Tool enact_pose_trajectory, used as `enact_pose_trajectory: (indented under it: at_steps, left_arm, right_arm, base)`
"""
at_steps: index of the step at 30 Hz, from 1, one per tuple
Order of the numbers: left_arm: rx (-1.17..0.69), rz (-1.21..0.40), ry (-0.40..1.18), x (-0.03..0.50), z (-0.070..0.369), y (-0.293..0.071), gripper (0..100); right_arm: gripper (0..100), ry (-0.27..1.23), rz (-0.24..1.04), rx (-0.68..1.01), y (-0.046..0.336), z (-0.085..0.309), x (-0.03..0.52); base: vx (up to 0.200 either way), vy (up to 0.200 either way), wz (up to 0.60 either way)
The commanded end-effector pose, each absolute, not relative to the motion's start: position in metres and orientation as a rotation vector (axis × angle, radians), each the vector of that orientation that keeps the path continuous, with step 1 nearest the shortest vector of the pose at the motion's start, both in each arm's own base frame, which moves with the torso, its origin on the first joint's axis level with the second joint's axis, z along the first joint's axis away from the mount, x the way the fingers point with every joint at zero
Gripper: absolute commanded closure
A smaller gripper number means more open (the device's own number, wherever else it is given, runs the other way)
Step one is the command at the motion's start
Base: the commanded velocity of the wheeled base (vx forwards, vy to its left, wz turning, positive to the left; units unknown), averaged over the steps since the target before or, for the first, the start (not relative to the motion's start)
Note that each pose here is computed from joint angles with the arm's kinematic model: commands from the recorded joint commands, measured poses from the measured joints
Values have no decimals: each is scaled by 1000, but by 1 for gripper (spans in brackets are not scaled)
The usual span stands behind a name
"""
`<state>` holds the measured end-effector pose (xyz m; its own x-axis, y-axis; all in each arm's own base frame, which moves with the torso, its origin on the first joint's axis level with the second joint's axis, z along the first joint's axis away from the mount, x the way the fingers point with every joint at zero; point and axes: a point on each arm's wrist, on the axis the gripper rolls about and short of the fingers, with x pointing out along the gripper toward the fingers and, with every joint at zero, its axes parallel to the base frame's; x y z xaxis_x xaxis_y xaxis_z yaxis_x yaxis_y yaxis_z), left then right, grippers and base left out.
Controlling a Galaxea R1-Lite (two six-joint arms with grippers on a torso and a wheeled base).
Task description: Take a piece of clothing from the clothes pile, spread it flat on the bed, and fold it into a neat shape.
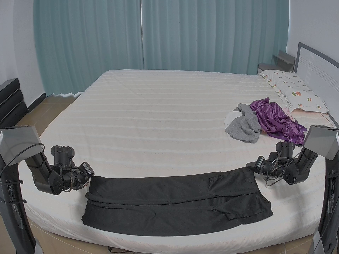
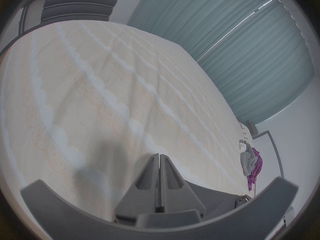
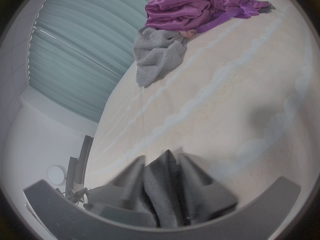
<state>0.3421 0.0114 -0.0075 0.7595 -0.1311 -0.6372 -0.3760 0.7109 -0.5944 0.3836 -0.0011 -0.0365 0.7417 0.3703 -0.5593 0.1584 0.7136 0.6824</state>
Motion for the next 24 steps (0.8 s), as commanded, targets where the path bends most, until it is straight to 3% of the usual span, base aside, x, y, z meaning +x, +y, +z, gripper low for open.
enact_pose_trajectory:
  at_steps: [1, 18, 19, 20, 21, 24]
  left_arm:
    - [-784, 151, 717, 341, -9, 11, 100]
    - [-814, 161, 708, 342, -8, 12, 100]
    - [-820, 163, 708, 342, -8, 12, 0]
    - [-826, 165, 708, 342, -8, 12, 0]
    - [-831, 167, 706, 342, -8, 12, 0]
    - [-841, 168, 703, 342, -7, 12, 0]
  right_arm:
    - [100, 740, 122, 785, -2, -39, 385]
    - [100, 685, 89, 814, -14, -34, 386]
    - [100, 687, 88, 813, -14, -35, 386]
    - [100, 689, 87, 813, -14, -36, 385]
    - [0, 689, 87, 813, -14, -35, 385]
    - [0, 645, 107, 807, -13, -24, 383]
  base:
    - [0, 0, 0]
    - [0, 0, 0]
    - [0, 0, 0]
    - [0, 0, 0]
    - [0, 0, 0]
    - [0, 0, 0]
